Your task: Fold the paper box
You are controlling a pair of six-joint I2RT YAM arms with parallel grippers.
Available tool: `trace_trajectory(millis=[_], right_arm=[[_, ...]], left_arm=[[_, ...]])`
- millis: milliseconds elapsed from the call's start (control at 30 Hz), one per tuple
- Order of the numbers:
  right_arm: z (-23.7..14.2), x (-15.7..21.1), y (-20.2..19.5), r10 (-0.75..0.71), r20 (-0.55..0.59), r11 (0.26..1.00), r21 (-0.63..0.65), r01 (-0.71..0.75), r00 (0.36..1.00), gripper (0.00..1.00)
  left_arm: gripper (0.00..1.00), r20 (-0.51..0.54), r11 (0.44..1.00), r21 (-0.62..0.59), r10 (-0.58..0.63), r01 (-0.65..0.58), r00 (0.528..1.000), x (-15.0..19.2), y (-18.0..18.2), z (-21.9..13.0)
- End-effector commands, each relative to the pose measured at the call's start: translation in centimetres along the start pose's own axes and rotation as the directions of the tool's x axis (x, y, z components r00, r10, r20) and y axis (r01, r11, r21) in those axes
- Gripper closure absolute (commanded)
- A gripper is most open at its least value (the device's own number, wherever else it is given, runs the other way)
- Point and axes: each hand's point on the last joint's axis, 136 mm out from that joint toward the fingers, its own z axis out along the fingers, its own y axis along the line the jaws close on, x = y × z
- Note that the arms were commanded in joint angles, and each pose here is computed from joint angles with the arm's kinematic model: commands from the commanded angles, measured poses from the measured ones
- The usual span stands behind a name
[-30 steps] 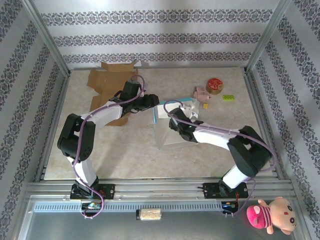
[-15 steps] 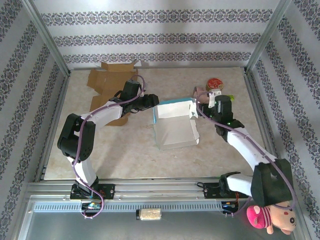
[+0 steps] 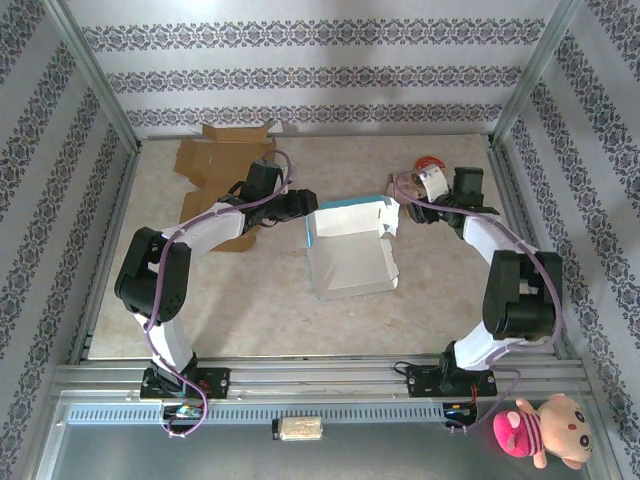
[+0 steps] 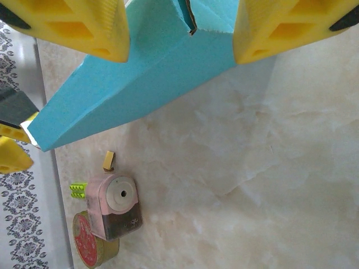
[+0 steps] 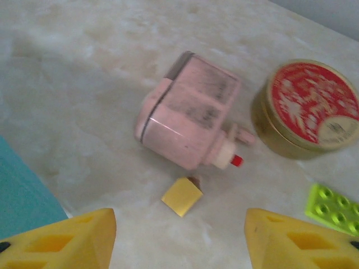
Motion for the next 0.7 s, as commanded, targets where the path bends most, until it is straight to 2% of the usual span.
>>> trace_trajectory(millis=[0,100,333,667], right_arm=[[0.9,-0.6,2.9,-0.154,0.031,0.977,-0.145,0.157,0.988,0.41],[1.1,-0.2,4.4,-0.239,0.054,0.947,-0.207,0.245,0.969,0.42],[0.9,-0.5,6.6,-0.26,0.102,0.908,-0.314,0.279,0.96,0.43],[-0.1,0.3,9.9,-0.326,0.085,0.82,-0.469,0.327,0.941,0.42]], left_arm=[[0.49,0.0,1.0,0.007,0.026,-0.026,1.0,0.0,-0.5,-0.1],[0.49,-0.001,1.0,0.007,0.028,-0.028,1.0,-0.1,-0.6,-0.1],[0.49,-0.005,0.999,0.014,0.035,-0.035,0.999,-0.3,-1.2,0.3],[0.49,-0.005,0.999,0.013,0.037,-0.037,0.999,-0.3,-1.3,0.5]])
